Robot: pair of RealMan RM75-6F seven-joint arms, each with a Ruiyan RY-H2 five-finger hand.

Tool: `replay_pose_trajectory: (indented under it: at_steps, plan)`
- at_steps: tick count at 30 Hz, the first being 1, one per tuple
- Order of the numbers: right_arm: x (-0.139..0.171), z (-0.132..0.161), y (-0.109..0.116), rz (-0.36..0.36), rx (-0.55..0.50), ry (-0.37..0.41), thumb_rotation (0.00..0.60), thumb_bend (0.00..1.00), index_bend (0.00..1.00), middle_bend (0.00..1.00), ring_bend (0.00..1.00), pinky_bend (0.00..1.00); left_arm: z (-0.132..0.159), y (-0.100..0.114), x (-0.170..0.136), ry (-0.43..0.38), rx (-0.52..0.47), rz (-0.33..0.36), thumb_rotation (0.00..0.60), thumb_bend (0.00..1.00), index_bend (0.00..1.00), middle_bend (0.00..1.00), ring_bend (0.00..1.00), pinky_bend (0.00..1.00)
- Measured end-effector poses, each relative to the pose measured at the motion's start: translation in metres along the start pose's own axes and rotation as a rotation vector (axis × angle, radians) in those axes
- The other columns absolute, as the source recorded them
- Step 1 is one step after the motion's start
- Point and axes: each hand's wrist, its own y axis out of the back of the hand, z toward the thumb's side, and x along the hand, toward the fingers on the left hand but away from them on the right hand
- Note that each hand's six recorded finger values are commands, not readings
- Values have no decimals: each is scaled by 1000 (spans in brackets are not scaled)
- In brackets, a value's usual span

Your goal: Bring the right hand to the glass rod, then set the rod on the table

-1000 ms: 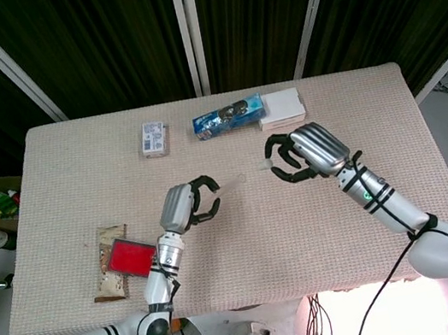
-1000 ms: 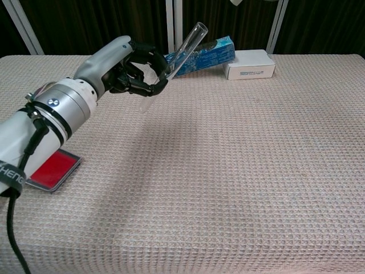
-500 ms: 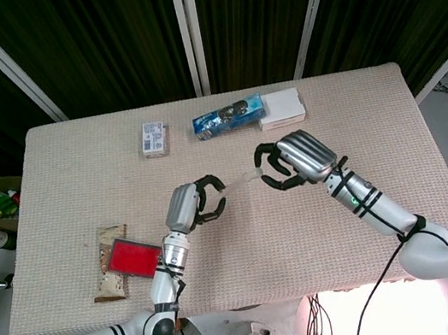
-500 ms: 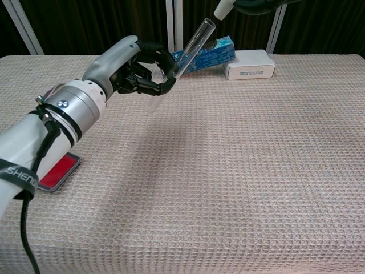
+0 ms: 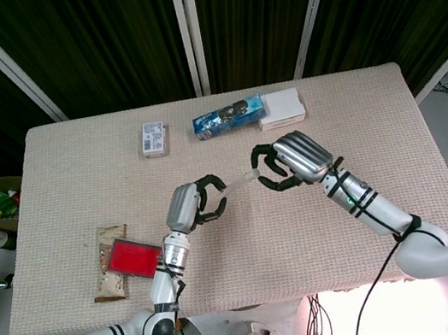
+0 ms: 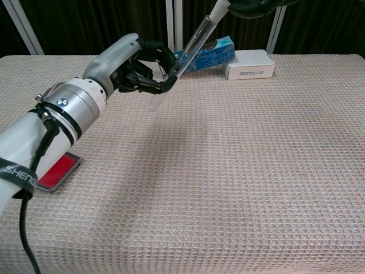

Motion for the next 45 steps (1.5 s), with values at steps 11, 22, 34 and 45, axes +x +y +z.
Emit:
replay_pose_trajectory:
  at_steps: [11,22,34,45]
  plan:
    - [-3,5,-5,2,-9,13,600,505,756,896,999,1000,2,1,1,-2,-5,1,600,552,680,599,823,1000]
    - [-7,6,-11,1,-25,19,600,506,757,896,999,1000,3,4,1,-2,-34,0,600,552,680,600,822,1000]
    - [-9,6,-13,-5,-26,17,600,292,596,893,996,1000,0,7,1,5,-37,2,600,552,680,601,823,1000]
    - [-10,6,-14,-8,-31,15,600,133,401,886,990,1000,-1,9,1,6,-30,1,600,552,680,602,822,1000]
